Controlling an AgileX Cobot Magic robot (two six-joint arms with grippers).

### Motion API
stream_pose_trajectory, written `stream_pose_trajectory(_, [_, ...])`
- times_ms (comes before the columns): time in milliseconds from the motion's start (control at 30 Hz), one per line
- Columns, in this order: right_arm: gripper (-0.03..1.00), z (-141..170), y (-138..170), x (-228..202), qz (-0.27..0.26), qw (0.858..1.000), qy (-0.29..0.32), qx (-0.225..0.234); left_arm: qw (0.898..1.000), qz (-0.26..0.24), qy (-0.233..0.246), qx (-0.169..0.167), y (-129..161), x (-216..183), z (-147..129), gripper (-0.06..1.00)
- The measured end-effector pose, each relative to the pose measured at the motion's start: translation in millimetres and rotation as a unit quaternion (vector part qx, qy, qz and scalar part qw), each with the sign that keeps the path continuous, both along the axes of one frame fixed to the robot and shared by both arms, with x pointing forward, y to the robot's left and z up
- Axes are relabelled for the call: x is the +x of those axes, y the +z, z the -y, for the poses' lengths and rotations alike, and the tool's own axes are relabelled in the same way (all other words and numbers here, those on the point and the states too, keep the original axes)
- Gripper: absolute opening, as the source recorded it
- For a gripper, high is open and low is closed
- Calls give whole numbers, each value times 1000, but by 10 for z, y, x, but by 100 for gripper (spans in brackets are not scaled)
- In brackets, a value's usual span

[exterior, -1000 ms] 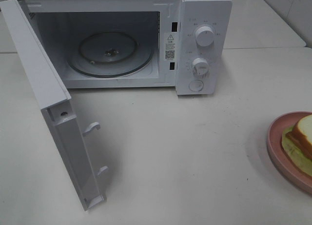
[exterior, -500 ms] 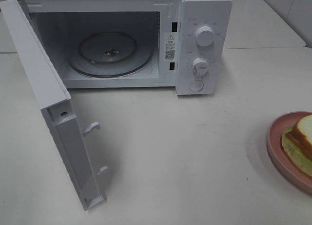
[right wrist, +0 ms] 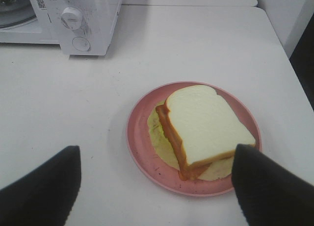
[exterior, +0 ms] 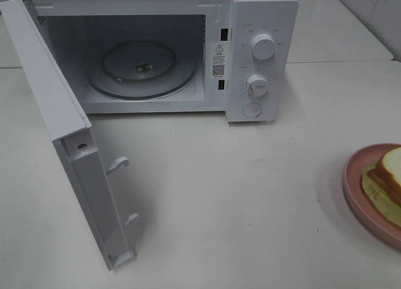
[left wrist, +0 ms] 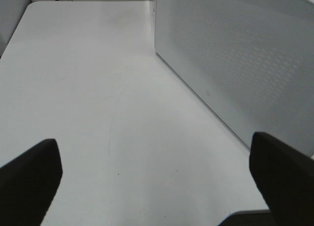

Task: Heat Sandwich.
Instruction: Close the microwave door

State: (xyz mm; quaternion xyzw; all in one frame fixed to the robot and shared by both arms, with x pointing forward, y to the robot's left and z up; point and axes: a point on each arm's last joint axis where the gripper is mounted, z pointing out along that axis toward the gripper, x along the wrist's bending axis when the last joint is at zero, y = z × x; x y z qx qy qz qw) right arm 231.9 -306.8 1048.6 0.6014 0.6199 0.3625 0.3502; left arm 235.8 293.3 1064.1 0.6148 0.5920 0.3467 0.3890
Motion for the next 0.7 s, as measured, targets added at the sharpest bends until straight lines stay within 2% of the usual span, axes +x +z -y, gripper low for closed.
stream_pose_trajectory(67, [77,0,0,0,0,1000,0,0,1000,2,1,-1,29,18,-1,94])
stream_pose_trajectory(200, [77,0,0,0,0,1000,0,0,1000,-16,3,0,67,154,-9,85])
stream_pose_trajectory(267, [77,0,0,0,0,1000,0,0,999,-36,4,-1,76,273,-13,77])
stream_pose_trajectory(300, [77,0,0,0,0,1000,0,0,999,-42,5,-1,79,318,-15,68])
stream_pose_trajectory(333, [77,0,0,0,0,1000,0,0,999,-42,5,-1,79,318,-15,68])
stream_pose_trajectory(400, [77,0,0,0,0,1000,0,0,999,-50,6,-2,84,403,-18,58])
stream_pose_trajectory(433, [77,0,0,0,0,1000,0,0,999,-53,8,-3,95,502,-22,48])
stream_pose_trajectory(467, [77,0,0,0,0,1000,0,0,999,-53,8,-3,95,502,-22,48])
stream_pose_trajectory(533, [77,0,0,0,0,1000,0,0,999,-51,9,-3,107,587,-26,37])
stream_pose_trajectory(567, [77,0,0,0,0,1000,0,0,999,-45,12,-4,122,679,-31,24])
stream_pose_trajectory(600, [77,0,0,0,0,1000,0,0,999,-43,13,-4,121,719,-34,17])
stream_pose_trajectory(633, [77,0,0,0,0,1000,0,0,999,-43,13,-4,121,719,-34,17])
stream_pose_trajectory(700, [77,0,0,0,0,1000,0,0,999,-38,15,-5,93,816,-40,5])
